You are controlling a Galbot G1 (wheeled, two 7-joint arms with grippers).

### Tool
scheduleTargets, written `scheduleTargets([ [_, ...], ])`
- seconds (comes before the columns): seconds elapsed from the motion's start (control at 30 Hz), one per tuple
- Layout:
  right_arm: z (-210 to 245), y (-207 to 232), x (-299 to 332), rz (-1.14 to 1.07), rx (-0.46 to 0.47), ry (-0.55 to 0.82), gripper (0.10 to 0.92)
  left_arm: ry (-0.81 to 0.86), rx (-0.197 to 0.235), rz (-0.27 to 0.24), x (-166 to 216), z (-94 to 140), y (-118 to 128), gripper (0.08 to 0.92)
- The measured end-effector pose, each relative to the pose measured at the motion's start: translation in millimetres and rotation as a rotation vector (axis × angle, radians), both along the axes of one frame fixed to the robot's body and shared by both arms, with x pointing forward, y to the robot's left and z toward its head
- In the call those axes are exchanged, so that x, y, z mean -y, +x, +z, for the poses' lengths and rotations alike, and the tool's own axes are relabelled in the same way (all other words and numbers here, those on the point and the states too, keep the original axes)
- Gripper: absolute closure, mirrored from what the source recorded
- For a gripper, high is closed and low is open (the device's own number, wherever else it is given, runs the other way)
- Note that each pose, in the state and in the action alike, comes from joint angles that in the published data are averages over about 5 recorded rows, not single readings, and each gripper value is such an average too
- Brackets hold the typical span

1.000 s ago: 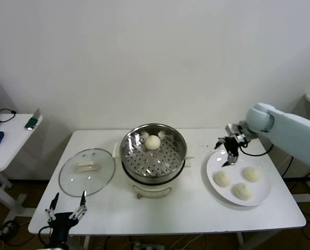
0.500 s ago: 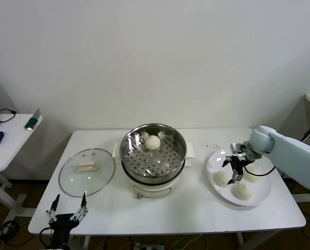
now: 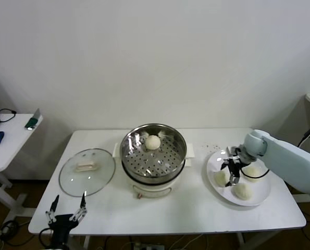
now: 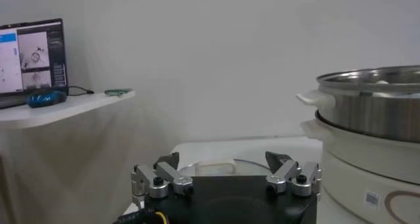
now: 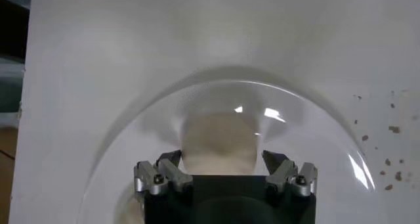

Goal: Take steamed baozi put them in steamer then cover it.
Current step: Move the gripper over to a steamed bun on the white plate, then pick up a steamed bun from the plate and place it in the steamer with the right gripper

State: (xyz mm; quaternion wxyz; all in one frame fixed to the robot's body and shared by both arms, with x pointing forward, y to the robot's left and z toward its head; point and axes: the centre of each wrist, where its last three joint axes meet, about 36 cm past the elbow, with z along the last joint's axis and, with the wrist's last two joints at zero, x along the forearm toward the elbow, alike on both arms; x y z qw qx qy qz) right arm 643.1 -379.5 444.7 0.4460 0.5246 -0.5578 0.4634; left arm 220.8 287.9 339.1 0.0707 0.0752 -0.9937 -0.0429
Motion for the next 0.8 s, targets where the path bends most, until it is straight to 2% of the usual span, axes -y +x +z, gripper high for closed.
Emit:
scheduleTargets([
  [0.3,1.9,3.0,2.6,-0.002,-0.004,-0.003,0.3,-0.001,-0.001,0.003,0.1,0.4,2.5,0.177],
  [0.5,13.5,5.8,6.3,-0.005,0.008,0.003,0.311,-0.002,-0.001,0.003,1.0,1.1,3.8,0.177],
  [0.63,34.7,13.0,9.1,-0.01,0.032,0.011,0.312,-0.001,0.001,-0.001,1.6,2.4,4.7,0.177],
  [0.8,85.8,31.9,6.9,-0.014,0.081,0.033,0.312,-0.001,0.002,-0.007,3.1,3.3,4.6,0.177],
])
